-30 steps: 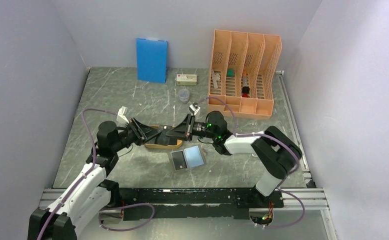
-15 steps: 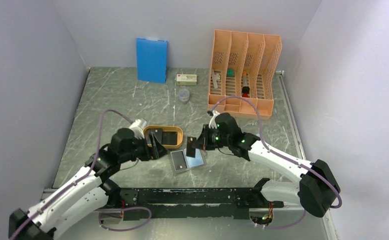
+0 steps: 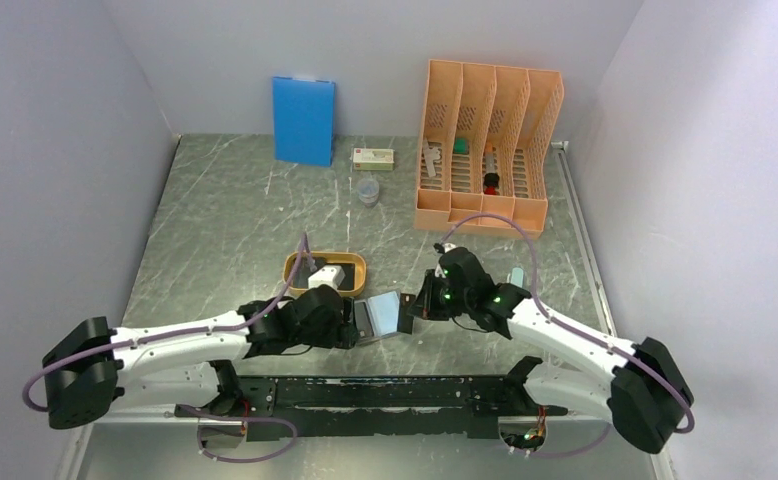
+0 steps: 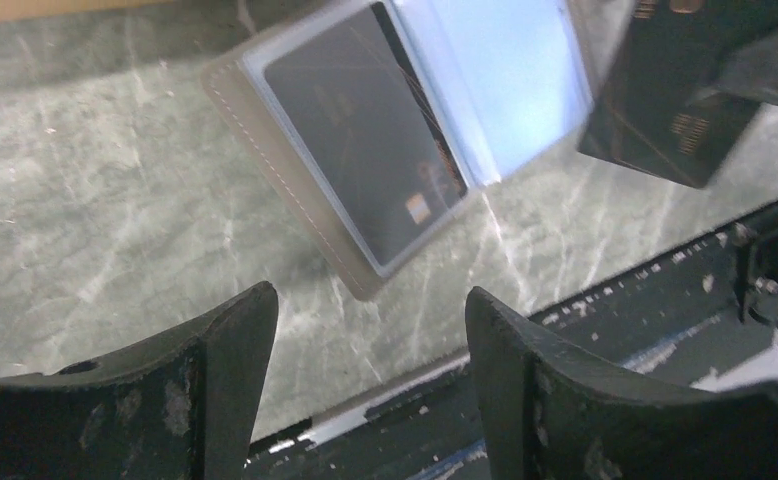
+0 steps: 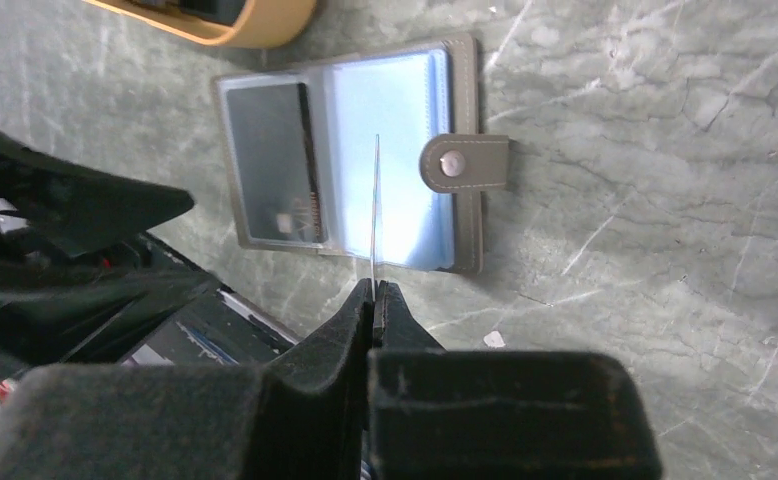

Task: Put the credit cards into the card holder
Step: Insert the credit card into the card holder.

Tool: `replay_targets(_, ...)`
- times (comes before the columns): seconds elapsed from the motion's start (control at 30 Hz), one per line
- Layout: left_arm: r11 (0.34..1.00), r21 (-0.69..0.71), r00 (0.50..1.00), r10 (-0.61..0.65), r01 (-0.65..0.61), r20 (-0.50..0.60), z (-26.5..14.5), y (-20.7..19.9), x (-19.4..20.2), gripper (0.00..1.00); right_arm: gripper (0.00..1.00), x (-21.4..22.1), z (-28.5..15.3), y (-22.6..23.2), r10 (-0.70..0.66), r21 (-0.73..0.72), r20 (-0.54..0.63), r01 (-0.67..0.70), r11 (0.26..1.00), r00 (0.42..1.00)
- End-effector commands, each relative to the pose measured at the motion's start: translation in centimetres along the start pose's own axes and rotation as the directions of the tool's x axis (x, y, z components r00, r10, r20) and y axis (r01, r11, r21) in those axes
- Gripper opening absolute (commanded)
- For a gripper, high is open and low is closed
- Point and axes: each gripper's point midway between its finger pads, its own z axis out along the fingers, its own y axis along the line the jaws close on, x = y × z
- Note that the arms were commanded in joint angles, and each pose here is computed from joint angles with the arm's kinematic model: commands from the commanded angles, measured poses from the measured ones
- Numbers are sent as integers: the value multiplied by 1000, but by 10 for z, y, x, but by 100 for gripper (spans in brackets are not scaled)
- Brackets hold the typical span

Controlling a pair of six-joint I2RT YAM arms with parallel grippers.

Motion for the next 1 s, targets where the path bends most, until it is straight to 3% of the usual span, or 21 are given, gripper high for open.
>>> replay_targets(0.0,999,-52,996,-11,16,90,9,2,-18,73,0,-15,-17,0,1,13,87,-2,1000,996)
replay_targets(0.27,987,-161,997,24,-11,75,28,23,-9,71,0,-16,-37,4,-16,-7,118,17,1000,993)
replay_targets(0.67,965,-260,993,57,-29,100,33,49,-8,50,0,-4,-11,5,21,-51,60,-18,999,998)
replay_targets(0.97,965,-258,993,76,-50,92,37,47,-8,36,0,8,6,-13,44,32,-21,-43,999,999)
